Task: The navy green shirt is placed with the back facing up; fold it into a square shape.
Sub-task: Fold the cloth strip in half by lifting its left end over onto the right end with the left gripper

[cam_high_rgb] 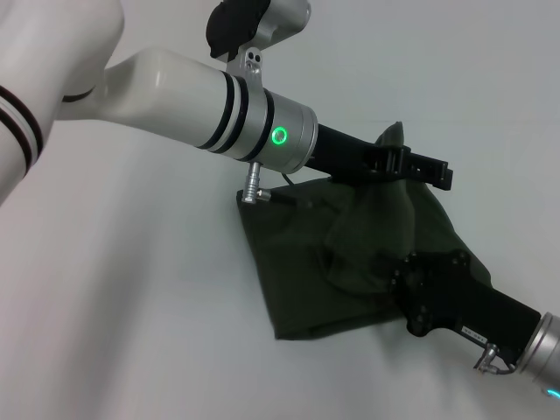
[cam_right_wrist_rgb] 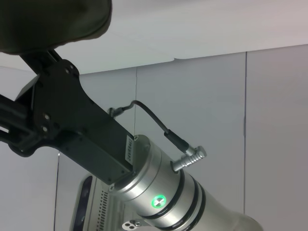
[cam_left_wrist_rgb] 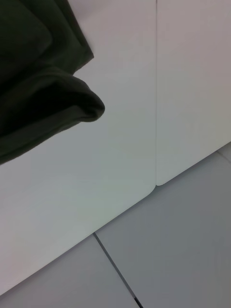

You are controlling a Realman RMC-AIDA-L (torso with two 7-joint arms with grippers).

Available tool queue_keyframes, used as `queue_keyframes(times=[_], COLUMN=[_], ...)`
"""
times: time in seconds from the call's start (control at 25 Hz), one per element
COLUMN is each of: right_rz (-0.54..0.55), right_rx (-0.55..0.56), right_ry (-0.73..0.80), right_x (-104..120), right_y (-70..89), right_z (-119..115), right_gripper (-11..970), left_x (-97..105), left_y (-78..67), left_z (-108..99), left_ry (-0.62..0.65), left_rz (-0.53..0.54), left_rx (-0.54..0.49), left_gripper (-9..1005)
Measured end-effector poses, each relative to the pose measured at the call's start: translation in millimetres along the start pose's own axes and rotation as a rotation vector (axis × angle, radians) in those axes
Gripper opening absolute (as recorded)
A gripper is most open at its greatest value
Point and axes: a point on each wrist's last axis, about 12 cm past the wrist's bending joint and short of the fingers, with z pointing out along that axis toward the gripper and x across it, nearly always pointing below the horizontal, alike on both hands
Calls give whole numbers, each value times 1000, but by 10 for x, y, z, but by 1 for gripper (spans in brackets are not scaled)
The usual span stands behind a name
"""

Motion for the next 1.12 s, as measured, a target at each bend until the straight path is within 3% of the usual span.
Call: queue_keyframes(times=[0.12, 1.12], right_rz=[3, 133], right_rx=[8, 186], right_ry=[-3, -141], right_x=[-1, -12], right_y=[-6, 66], right_z=[-1, -150], right_gripper=[31, 16], left_x=[2, 35], left_y=[0, 75], left_z=[0, -16], left_ry=[1, -7], left_rz=[0, -10], left_rx=[1, -11], left_gripper=[938, 938])
